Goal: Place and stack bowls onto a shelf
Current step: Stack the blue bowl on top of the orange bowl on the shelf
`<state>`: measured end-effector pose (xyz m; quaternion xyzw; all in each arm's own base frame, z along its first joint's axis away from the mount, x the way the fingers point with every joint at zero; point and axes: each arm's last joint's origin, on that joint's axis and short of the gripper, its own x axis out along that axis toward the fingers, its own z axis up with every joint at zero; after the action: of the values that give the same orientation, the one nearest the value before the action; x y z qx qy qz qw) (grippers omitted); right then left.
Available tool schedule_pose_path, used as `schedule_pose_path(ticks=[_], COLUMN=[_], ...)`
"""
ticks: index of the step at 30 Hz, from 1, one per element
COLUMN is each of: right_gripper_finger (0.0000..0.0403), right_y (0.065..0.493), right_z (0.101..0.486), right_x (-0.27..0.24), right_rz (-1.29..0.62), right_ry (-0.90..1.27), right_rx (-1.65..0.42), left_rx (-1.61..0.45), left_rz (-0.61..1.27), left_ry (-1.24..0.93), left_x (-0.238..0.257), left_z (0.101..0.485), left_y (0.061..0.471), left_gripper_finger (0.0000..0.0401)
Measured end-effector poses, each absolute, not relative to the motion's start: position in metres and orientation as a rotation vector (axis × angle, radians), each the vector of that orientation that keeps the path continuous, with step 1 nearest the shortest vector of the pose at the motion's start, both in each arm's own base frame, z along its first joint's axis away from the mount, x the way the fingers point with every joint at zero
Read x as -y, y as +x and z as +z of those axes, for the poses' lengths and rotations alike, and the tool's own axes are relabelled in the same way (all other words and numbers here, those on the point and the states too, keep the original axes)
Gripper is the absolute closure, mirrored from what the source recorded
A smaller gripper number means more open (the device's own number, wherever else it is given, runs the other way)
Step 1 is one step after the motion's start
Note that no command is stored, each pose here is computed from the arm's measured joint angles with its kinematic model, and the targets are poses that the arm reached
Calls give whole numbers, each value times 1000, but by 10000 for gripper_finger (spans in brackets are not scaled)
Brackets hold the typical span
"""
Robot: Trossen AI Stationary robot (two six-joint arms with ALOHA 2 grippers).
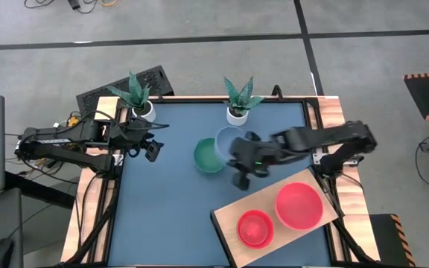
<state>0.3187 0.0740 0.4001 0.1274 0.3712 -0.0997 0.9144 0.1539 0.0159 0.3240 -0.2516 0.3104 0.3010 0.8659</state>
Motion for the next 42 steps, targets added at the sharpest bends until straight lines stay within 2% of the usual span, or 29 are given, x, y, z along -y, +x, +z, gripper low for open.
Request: schedule_pose_path(ticks=[4,10,17,25,32,42], right_gripper_finger=[375,375,374,374,373,344], right_y=[262,175,119,116,133,154], right_z=[432,451,458,457,441,415], right_x=[-99,-123,-130,-137,-159,-189], right_rz=[-115,-26,-11,21,33,20], right_ry=[349,523,727,718,550,454], right_rx=[-733,-847,-946,-969,-1052,-1218], left_rx=[-655,-657,-663,-659,-639,-636], left_rz=[625,621,614,619,657,661], left_ry=[-511,-505,-487,-497,-508,-513], left_x=[-16,-16,-16,-16,-17,-17], left_z=[324,324,324,324,324,324], left_y=[154,154,154,154,154,154], left_gripper_finger=[132,132,132,132,132,132])
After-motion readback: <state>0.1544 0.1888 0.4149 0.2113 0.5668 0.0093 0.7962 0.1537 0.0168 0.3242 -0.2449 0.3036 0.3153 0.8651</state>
